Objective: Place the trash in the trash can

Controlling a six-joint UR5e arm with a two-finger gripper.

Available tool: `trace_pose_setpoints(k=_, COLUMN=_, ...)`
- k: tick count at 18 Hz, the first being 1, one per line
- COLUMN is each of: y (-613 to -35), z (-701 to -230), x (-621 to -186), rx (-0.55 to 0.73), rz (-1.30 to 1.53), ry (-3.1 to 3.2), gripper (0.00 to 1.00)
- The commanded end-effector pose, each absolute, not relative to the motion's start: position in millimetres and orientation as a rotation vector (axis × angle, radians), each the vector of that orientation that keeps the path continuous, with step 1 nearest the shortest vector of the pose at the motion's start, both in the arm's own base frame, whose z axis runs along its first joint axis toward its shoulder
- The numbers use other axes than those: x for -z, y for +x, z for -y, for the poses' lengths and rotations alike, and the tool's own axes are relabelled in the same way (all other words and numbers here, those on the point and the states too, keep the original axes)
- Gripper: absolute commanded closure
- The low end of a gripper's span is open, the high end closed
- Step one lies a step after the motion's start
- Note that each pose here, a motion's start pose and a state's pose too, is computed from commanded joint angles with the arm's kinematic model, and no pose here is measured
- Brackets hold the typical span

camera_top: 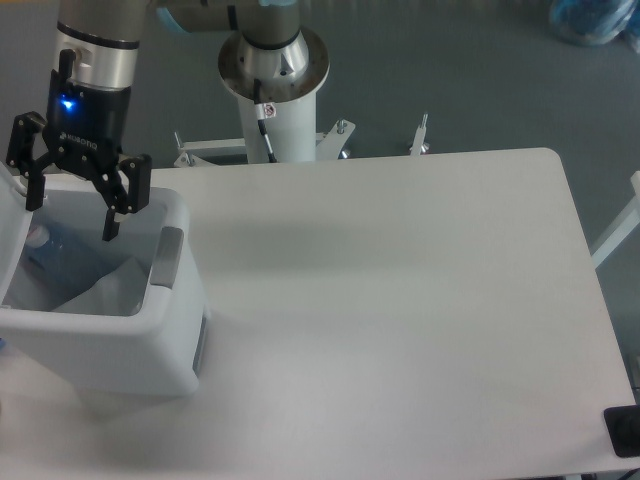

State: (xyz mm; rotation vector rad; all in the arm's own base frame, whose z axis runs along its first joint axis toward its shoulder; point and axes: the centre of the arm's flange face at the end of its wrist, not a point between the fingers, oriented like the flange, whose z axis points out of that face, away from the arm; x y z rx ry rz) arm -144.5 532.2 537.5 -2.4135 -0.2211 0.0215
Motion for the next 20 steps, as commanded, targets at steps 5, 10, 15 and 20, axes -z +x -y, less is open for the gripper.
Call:
trace_pose_setpoints(k=5, y=-217, z=-521, x=-534, rx=-0.400, rz=0.249, ry=-2.509, gripper=0.00)
trace_pose_setpoints(k=10, y=-267, z=-505, x=-511, rx=-0.612, rz=0.085, ry=-2.644, gripper=0.00)
trace_pose_setpoints(k=15, y=-288, z=-479, x=-490, rx=-0.610, rz=0.087, ry=-2.715, gripper=0.00)
trace_pose_setpoints(k=20, y=-293, z=-470, x=-497, rx=-0.611, rz=0.124, ry=-2.699, gripper=0.00)
